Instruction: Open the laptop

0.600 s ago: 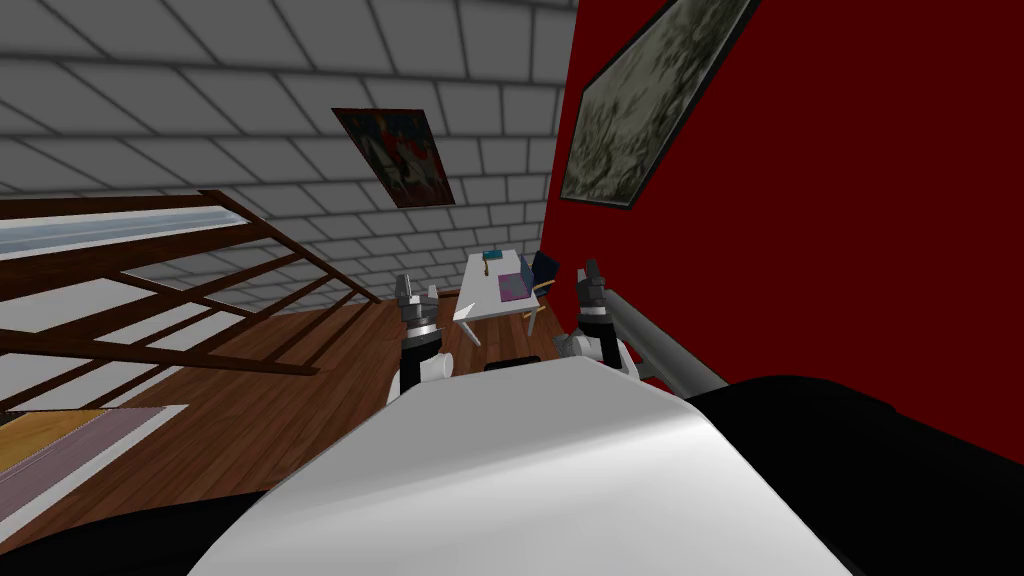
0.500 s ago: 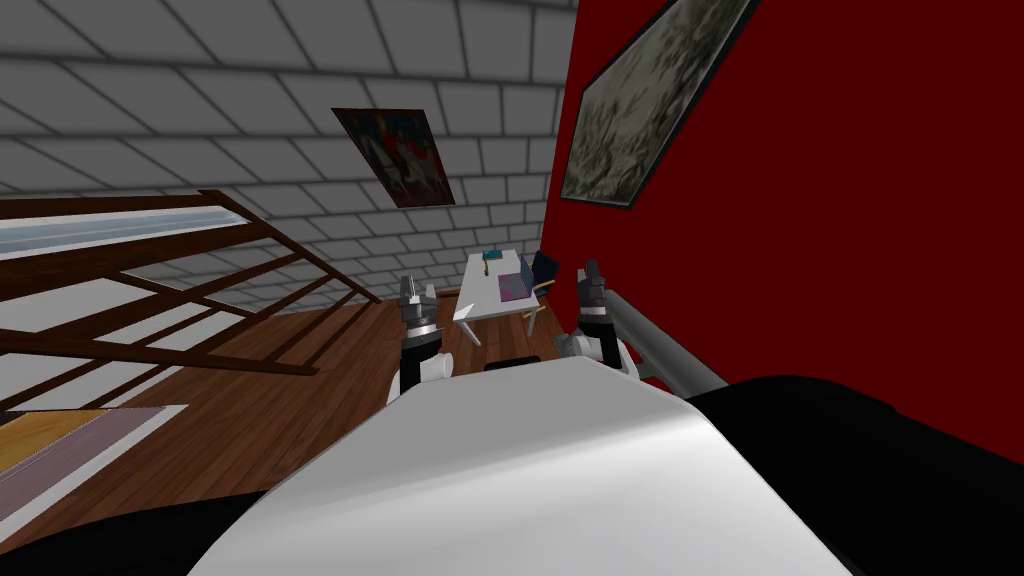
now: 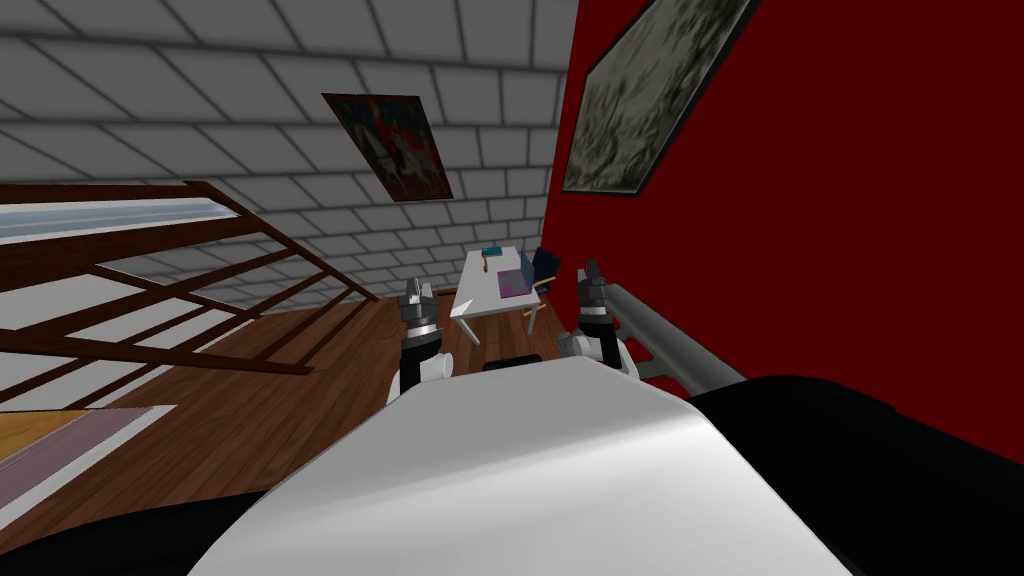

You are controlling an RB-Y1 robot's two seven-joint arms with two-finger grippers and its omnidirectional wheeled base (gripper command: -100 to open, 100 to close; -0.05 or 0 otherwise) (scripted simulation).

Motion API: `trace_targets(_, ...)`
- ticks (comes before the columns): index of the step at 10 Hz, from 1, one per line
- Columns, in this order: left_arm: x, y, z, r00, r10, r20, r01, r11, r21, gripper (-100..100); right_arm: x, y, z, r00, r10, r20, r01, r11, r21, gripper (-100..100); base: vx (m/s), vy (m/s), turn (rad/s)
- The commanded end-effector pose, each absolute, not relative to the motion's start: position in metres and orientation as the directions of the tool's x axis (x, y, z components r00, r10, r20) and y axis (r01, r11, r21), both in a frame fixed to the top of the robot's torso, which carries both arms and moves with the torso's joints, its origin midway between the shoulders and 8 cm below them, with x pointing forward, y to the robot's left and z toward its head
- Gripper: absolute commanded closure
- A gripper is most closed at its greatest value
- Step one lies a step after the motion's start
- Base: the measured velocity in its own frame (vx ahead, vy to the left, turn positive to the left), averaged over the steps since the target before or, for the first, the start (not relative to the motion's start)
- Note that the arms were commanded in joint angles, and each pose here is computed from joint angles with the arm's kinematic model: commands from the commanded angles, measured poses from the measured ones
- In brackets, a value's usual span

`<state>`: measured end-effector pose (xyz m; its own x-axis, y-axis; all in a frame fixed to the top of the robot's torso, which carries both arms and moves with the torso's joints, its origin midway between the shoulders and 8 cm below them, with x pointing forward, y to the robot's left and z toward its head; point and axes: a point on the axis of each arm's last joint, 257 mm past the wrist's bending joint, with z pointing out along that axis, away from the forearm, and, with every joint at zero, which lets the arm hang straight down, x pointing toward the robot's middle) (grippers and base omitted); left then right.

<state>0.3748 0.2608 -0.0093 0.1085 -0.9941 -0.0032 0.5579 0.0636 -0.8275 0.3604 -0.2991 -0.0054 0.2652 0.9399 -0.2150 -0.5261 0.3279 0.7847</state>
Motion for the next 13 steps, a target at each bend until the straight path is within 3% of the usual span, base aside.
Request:
trace_targets(1, 0.375, 0.261, -0.009, 0.108, -0.994, -0.003, 0.558, 0.064, -0.827, 0, 0.36, -0.299, -0.005, 0.265, 0.94, -0.215, -0.526, 0.328, 0.785, 0, 0.0, 0.0, 0.0)
trace_targets(3, 0.375, 0.261, -0.009, 0.108, -0.994, -0.003, 0.558, 0.064, -0.827, 0, 0.36, -0.299, -0.005, 0.265, 0.94, -0.215, -0.526, 0.328, 0.785, 0, 0.0, 0.0, 0.0)
trace_targets(4, 0.375, 0.261, -0.009, 0.108, -0.994, -0.003, 0.558, 0.064, -0.827, 0, 0.364, -0.296, -0.009, 0.257, 0.925, -0.28, -0.511, 0.376, 0.773, -100, 0.021, 0.015, 0.008)
trace_targets(13, 0.375, 0.261, -0.01, 0.109, -0.994, -0.003, 0.557, 0.063, -0.828, 0, 0.386, -0.294, -0.044, 0.278, 0.716, -0.641, -0.372, 0.695, 0.615, -100, 0.043, 0.034, 0.012)
